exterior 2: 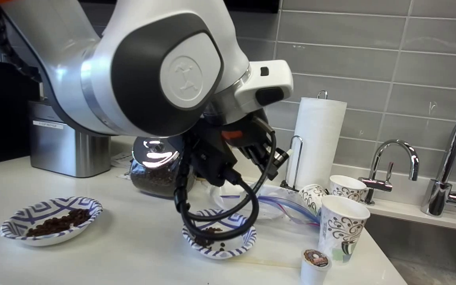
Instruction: Place some coffee grains on the spoon, empty the spoon into the bowl with less grains and place the spoon back
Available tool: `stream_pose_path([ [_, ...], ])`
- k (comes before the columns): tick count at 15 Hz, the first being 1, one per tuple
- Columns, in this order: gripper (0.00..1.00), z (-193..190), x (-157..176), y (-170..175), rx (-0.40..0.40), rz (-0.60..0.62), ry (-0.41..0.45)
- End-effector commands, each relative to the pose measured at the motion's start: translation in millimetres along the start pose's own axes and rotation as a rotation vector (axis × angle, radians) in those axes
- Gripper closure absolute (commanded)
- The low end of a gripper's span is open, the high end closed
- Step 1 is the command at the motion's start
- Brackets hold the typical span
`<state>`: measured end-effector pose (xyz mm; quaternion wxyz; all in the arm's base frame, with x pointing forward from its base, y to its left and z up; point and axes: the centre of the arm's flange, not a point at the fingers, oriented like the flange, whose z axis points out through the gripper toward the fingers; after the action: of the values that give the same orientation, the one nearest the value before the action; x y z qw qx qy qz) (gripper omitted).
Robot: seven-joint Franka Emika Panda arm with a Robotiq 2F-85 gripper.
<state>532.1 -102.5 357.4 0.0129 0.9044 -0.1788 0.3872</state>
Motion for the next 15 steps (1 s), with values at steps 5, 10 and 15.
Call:
stream_pose_path([
  [5, 0.97, -15.2, -29.8, -29.2, 0.003, 0.061, 0.082],
  [10, 0.97, -22.1, -44.4, -38.8, -0.028, 0.060, 0.173],
  [15, 0.97, -28.8, -60.4, -52.4, -0.054, 0.047, 0.224],
])
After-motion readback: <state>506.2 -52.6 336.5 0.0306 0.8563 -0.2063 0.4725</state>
